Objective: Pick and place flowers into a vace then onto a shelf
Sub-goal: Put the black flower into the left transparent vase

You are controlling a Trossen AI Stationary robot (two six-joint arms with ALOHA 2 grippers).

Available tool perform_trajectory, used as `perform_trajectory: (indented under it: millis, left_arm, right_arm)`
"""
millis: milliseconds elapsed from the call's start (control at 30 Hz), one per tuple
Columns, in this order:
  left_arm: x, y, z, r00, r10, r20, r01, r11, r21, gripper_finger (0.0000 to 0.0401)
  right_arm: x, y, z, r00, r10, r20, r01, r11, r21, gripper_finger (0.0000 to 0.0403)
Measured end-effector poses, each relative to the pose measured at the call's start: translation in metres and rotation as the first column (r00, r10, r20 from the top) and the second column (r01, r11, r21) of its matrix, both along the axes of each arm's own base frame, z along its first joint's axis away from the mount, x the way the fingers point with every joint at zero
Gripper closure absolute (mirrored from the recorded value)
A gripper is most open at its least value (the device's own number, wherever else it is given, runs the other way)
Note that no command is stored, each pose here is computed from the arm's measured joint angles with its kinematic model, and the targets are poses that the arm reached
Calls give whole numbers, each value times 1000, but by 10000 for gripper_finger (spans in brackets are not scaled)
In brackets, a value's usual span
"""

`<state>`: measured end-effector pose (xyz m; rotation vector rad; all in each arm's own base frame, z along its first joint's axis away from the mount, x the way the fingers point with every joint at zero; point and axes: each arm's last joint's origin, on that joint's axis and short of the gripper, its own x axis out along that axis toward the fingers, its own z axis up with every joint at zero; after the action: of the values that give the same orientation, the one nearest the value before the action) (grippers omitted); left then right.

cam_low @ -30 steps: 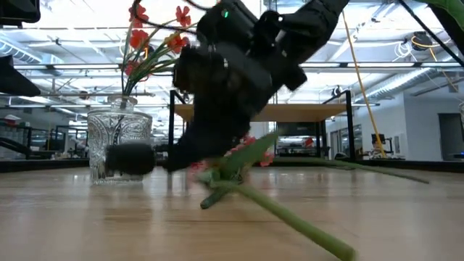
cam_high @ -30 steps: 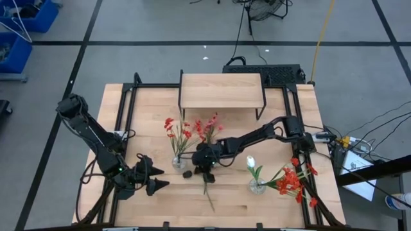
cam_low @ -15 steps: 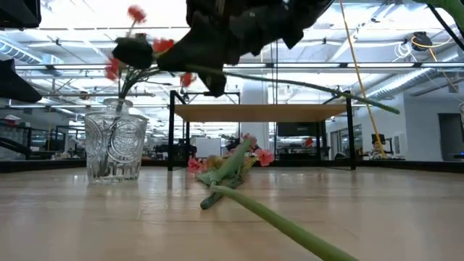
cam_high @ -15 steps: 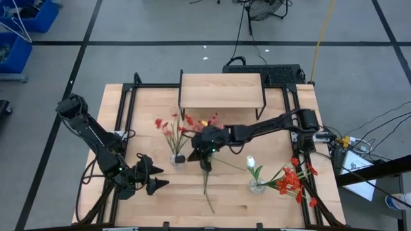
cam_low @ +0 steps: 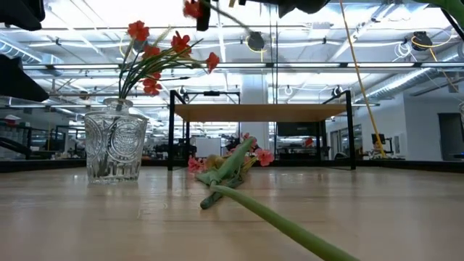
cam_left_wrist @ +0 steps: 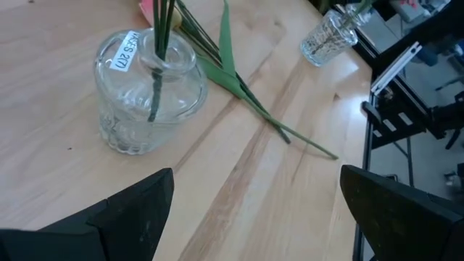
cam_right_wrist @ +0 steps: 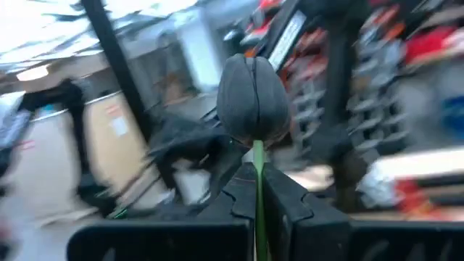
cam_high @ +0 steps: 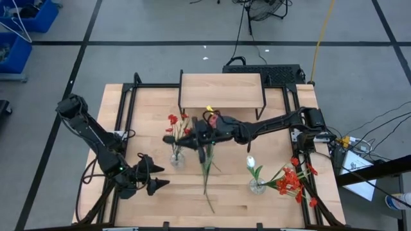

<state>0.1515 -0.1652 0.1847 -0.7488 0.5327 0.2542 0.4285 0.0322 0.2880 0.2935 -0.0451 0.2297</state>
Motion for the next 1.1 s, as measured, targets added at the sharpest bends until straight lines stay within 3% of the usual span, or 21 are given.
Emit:
perform_trajectory:
  millis: [200, 400, 533, 767, 833, 967, 1100]
  left_arm:
    - [5, 3, 1, 1000, 27, 5, -27, 1000, -17, 2]
    - [8, 4, 2, 998, 54, 15, -53, 996, -70, 2]
    - [6, 1, 2, 1000, 27, 4, -27, 994, -103, 2]
    - [6, -3, 5, 999, 28, 29, -23, 987, -159, 2]
    - [6, -3, 5, 999, 30, 28, -25, 987, -160, 2]
    - [7, -3, 6, 999, 37, 28, -31, 984, -174, 2]
    - [7, -3, 6, 999, 45, 29, -39, 982, -187, 2]
  right_arm:
    - [2, -10, 9, 979, -129, 161, 135, 990, -29, 402]
    - [15, -11, -7, 958, -131, 257, 135, 991, 1, 402]
    - [25, -10, 3, 940, -129, 316, 144, 989, -24, 403]
    - [56, -5, 22, 916, -4, 402, 46, 994, -96, 403]
    - [64, -3, 19, 926, 21, 376, 32, 990, -135, 403]
    - [72, -3, 5, 945, 46, 325, 21, 979, -202, 403]
    - [70, -5, 10, 931, 43, 361, 38, 977, -212, 403]
